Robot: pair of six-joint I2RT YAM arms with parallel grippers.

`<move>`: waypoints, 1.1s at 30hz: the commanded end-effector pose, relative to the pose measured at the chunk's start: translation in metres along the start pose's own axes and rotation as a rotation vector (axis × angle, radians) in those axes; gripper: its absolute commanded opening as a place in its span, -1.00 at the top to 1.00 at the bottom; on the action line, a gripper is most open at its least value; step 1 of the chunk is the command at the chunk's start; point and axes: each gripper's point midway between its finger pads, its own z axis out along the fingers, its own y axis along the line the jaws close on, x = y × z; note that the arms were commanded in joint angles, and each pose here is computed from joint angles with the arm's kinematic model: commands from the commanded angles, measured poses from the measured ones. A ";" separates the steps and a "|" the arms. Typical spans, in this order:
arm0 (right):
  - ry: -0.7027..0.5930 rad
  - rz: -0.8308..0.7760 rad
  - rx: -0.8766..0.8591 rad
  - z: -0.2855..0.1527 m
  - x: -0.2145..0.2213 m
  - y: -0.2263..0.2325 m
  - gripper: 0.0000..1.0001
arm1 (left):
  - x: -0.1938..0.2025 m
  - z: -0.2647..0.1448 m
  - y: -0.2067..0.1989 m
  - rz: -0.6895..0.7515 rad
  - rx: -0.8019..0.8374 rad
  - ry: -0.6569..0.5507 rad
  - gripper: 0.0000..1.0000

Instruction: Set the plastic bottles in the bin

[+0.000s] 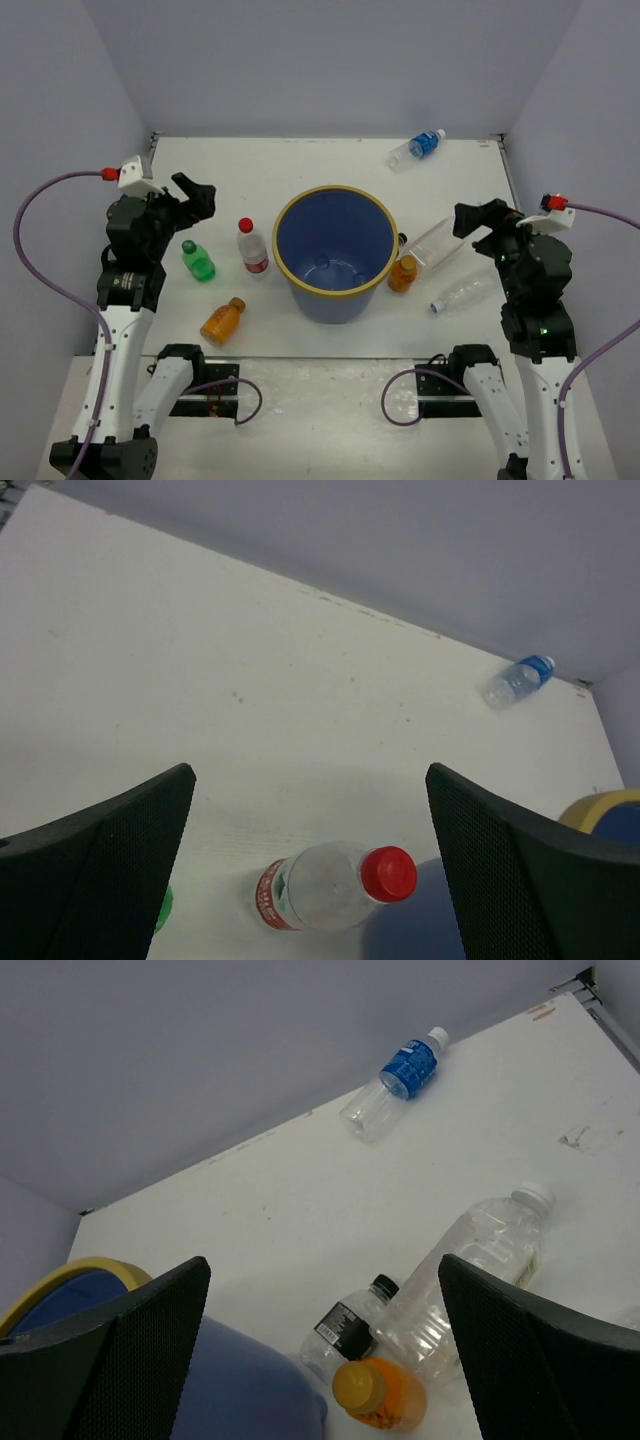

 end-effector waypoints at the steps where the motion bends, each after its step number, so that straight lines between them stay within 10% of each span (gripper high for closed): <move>1: 0.042 -0.008 -0.031 0.004 0.013 0.002 -0.97 | 0.015 -0.009 -0.058 0.099 0.362 0.051 -1.00; 33: 0.159 -0.034 0.027 0.013 0.047 -0.017 -0.97 | 0.132 0.040 -0.030 0.249 0.050 0.325 -0.81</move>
